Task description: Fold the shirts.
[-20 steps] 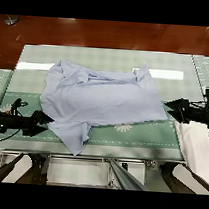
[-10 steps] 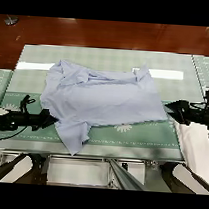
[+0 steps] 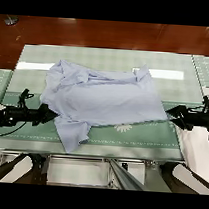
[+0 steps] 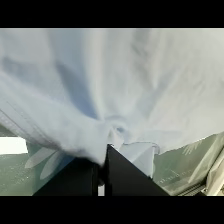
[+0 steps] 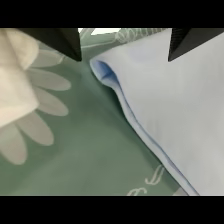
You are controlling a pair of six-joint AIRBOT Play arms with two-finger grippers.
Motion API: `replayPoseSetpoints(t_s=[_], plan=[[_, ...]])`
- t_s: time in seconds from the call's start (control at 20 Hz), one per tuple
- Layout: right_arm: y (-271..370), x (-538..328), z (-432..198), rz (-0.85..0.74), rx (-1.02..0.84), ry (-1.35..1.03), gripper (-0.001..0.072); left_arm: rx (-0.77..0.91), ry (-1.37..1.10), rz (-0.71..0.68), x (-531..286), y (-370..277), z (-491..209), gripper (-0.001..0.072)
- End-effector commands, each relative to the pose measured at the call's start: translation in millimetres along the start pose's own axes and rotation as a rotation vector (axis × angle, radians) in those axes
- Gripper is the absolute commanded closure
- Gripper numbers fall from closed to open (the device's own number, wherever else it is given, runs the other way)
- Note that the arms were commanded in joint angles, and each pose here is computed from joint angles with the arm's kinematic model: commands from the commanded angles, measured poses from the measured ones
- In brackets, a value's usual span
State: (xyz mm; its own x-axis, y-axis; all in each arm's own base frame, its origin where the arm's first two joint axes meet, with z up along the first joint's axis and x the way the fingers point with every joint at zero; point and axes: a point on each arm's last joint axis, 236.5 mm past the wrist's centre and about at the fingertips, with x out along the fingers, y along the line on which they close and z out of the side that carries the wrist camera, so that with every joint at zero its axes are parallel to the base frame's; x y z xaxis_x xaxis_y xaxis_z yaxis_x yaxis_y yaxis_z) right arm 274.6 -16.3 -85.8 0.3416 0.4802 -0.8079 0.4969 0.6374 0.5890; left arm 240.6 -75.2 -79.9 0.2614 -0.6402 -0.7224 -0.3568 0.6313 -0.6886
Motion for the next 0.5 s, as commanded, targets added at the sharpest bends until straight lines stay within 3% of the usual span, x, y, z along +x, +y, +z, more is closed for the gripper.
replayPoseSetpoints(t_s=[0.0, 0.15, 0.2, 0.3, 0.35, 0.45], plan=[[5.1, 26.3, -13.9, -0.019, -0.049, 0.101, 0.0094, 0.004, 0.0, -0.006, 0.1, -2.4, 0.4, 0.0679], [23.4, 42.9, -0.9, -0.032, -0.077, 0.12, 0.01, 0.003, -0.009, -0.022, 1.8, -8.2, 2.3, 0.0679], [32.8, 48.3, 0.9, -0.032, -0.103, 0.136, 0.0178, 0.007, -0.016, -0.018, 2.8, -8.3, 3.9, 0.0679], [52.4, 55.6, 3.0, -0.028, -0.18, 0.162, 0.0629, 0.01, -0.032, -0.024, 3.2, -12.0, 8.3, 0.0679], [65.9, 53.9, 8.9, -0.017, -0.227, 0.158, 0.0675, 0.017, -0.043, -0.04, 0.2, -18.9, 13.5, 0.0679], [110.8, 33.1, 33.0, 0.031, -0.328, 0.118, 0.0675, 0.075, -0.103, -0.111, -21.2, -56.3, 39.4, 0.068]])
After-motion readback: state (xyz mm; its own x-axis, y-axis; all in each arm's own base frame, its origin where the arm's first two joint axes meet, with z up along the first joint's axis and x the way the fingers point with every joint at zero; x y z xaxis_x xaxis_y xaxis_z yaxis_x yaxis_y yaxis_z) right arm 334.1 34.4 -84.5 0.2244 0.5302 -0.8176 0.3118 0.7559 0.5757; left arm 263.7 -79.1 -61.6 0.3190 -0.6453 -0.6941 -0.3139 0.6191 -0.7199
